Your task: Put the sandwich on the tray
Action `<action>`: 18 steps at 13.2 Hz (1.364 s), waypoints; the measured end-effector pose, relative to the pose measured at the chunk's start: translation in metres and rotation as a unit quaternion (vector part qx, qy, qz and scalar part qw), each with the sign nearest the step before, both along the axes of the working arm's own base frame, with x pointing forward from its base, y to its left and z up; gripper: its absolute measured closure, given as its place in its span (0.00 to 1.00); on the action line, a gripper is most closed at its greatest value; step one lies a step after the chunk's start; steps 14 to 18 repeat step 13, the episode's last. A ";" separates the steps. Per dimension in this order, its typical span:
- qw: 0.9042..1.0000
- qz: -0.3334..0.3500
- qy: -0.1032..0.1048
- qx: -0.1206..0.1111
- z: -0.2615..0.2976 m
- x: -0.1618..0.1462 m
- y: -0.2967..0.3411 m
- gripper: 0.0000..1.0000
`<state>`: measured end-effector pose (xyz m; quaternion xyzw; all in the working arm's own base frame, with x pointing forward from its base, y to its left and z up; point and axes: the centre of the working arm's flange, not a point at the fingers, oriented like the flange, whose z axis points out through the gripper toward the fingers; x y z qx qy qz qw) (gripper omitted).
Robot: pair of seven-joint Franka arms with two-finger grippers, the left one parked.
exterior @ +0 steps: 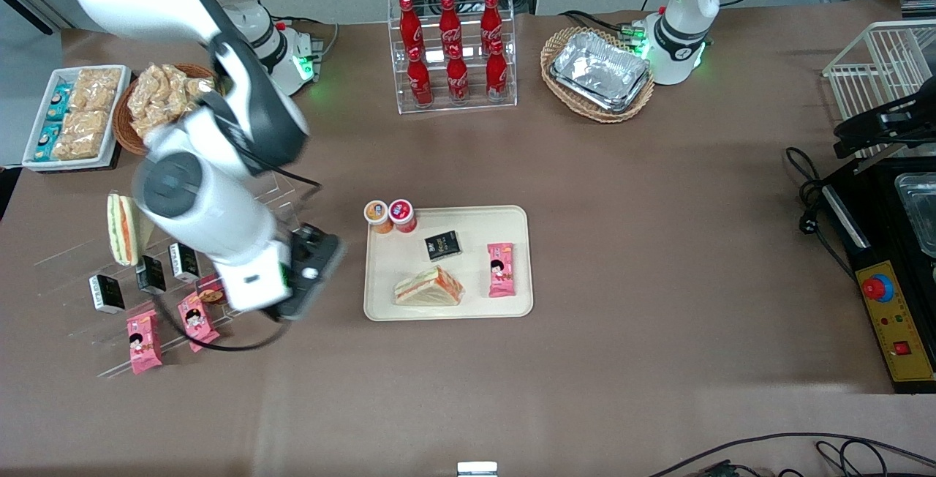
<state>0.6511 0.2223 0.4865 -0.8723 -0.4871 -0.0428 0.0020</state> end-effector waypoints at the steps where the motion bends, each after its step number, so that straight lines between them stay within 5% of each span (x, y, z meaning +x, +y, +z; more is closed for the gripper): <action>1: 1.000 -0.022 0.003 -0.006 0.023 -0.004 -0.024 0.00; 6: 0.987 -0.155 0.016 -0.026 0.093 -0.024 -0.154 0.00; 10: 0.943 -0.331 0.024 -0.029 0.126 -0.048 -0.187 0.00; 13: 0.921 -0.387 0.025 -0.032 0.132 -0.054 -0.201 0.00; 18: 0.921 -0.387 0.025 -0.032 0.132 -0.054 -0.201 0.00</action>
